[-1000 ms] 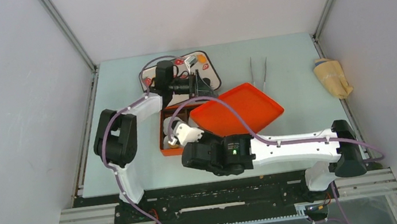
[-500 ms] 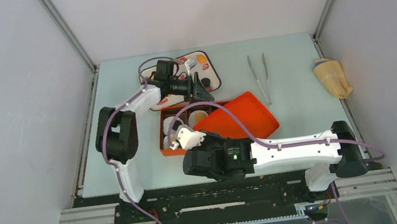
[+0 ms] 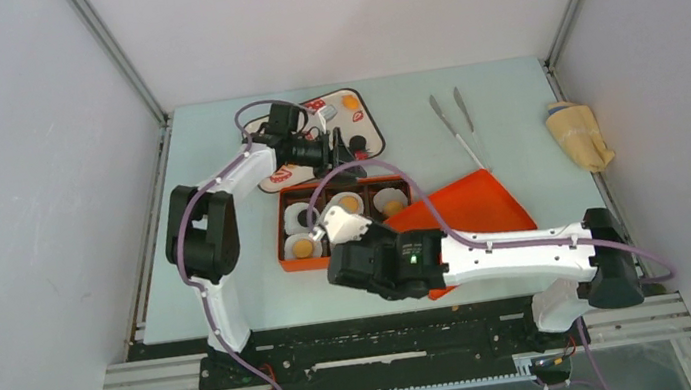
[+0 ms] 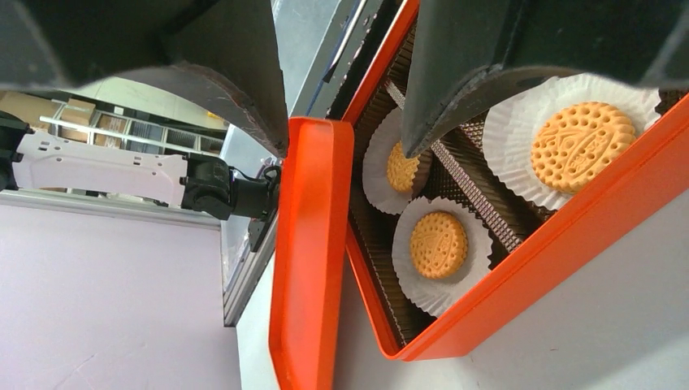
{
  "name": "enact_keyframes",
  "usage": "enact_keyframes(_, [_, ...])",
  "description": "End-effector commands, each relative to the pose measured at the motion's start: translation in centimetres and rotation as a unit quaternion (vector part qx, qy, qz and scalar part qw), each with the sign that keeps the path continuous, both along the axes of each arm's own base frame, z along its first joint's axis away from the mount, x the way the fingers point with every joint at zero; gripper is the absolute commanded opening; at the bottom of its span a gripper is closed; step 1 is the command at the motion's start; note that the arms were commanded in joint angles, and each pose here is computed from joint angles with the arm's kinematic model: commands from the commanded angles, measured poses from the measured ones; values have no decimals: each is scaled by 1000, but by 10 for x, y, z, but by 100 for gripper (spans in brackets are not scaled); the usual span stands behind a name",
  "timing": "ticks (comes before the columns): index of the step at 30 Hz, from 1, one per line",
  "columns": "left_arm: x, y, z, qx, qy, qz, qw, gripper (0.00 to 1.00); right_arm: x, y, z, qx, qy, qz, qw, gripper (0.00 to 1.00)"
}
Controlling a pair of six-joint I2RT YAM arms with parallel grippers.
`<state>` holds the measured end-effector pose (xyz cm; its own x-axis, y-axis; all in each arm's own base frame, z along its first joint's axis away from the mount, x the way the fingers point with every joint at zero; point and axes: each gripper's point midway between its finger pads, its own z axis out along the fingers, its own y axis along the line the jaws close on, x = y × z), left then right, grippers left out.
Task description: Pack the cookies
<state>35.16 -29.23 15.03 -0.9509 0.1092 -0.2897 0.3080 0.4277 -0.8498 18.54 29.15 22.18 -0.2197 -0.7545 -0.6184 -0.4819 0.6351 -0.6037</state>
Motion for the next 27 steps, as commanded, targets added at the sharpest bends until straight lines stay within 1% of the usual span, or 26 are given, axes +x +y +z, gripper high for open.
enact_keyframes(1, [8,-1,37,-12,-51,5,999,58,5,-14,-23,77,62,-44,994,33])
enact_keyframes(2, [8,0,40,-11,-53,8,999,58,4,-15,-31,83,73,-46,993,42])
enact_keyframes(4, [10,2,41,-2,-57,19,998,58,0,-19,-49,77,91,-51,992,50])
enact_keyframes(5, [11,3,44,4,-61,27,998,57,-3,-21,-62,69,101,-56,991,52])
enact_keyframes(8, [13,7,49,15,-73,44,996,56,-10,-24,-92,43,122,-64,989,53])
enact_keyframes(13, [10,8,63,8,-87,44,995,56,-26,-25,-140,-4,146,-86,985,53])
enact_keyframes(17, [5,8,66,3,-87,40,995,56,-33,-37,-164,-38,143,-122,981,53])
enact_keyframes(21, [3,8,69,0,-91,39,995,56,-34,-50,-161,-51,118,-146,981,52])
enact_keyframes(27, [3,7,67,-4,-88,36,995,55,-40,-59,-126,-6,102,-153,983,51])
